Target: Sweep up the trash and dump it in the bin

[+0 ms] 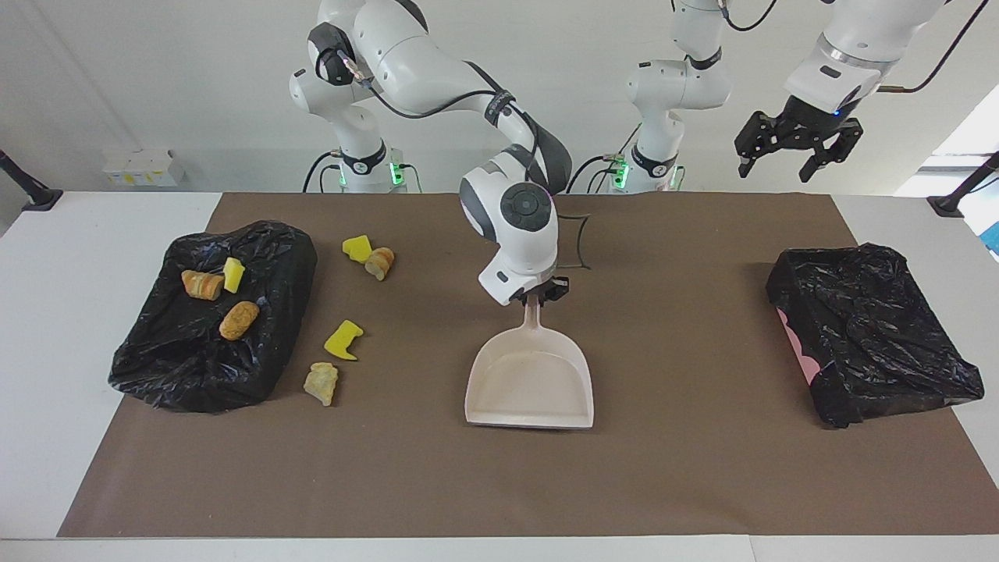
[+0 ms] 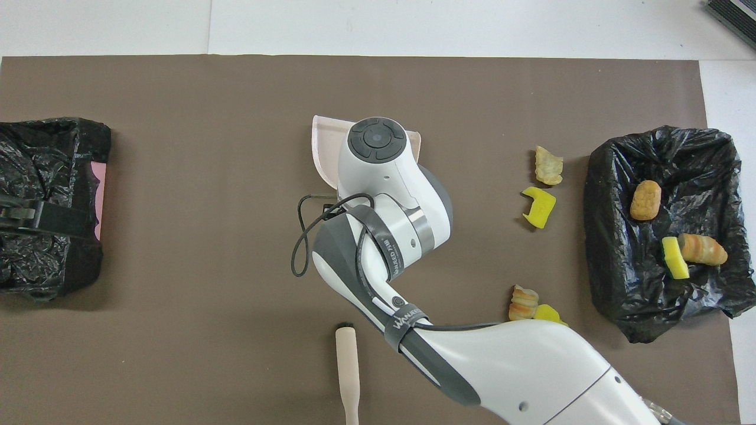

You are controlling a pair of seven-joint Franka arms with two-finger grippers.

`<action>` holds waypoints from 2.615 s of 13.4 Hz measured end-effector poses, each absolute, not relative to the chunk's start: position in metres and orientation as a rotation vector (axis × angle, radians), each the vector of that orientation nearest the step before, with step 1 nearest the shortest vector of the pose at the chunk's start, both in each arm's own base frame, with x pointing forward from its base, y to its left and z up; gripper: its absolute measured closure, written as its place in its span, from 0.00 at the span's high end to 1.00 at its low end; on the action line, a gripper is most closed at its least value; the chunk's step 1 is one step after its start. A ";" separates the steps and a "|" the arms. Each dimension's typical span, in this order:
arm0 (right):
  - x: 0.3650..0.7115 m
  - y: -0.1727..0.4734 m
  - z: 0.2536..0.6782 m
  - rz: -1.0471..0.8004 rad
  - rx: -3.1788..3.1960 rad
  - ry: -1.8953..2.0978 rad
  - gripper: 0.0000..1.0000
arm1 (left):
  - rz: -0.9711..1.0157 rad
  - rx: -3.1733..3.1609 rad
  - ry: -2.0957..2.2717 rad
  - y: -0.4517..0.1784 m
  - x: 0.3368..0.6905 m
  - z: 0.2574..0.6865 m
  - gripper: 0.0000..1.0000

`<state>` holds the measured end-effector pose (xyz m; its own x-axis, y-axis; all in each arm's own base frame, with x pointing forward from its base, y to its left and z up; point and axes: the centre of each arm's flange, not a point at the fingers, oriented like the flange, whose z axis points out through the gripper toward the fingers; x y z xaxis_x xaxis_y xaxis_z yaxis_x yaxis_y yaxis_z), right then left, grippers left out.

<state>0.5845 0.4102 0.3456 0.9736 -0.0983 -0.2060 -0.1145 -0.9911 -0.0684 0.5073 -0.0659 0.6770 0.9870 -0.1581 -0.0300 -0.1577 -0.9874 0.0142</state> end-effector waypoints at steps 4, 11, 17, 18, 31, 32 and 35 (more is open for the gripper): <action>0.584 0.412 0.340 0.320 -3.044 0.162 0.31 | -0.051 3.119 -0.264 -0.071 0.506 0.677 1.00; 0.581 0.416 0.335 0.333 -3.047 0.162 0.36 | -0.056 3.119 -0.274 -0.075 0.506 0.676 1.00; 0.564 0.416 0.369 0.327 -3.045 0.177 1.00 | -0.056 3.118 -0.275 -0.075 0.506 0.676 1.00; 0.553 0.416 0.378 0.336 -3.048 0.180 1.00 | -0.056 3.118 -0.279 -0.076 0.506 0.676 1.00; 0.361 0.438 0.387 0.319 -3.089 0.017 1.00 | 0.083 3.080 -0.495 -0.162 0.537 0.599 1.00; 0.346 0.439 0.385 0.325 -3.096 -0.009 1.00 | 0.092 3.077 -0.510 -0.168 0.538 0.595 1.00; 0.294 0.443 0.377 0.376 -3.087 -0.061 1.00 | 0.120 3.056 -0.591 -0.200 0.535 0.571 1.00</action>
<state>0.2944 0.4432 0.3771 0.9700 0.0428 -0.2393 0.0352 -0.9987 -0.0358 0.5348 -0.2002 0.5711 0.9250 -0.3713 0.0806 -0.3733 -0.9276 0.0112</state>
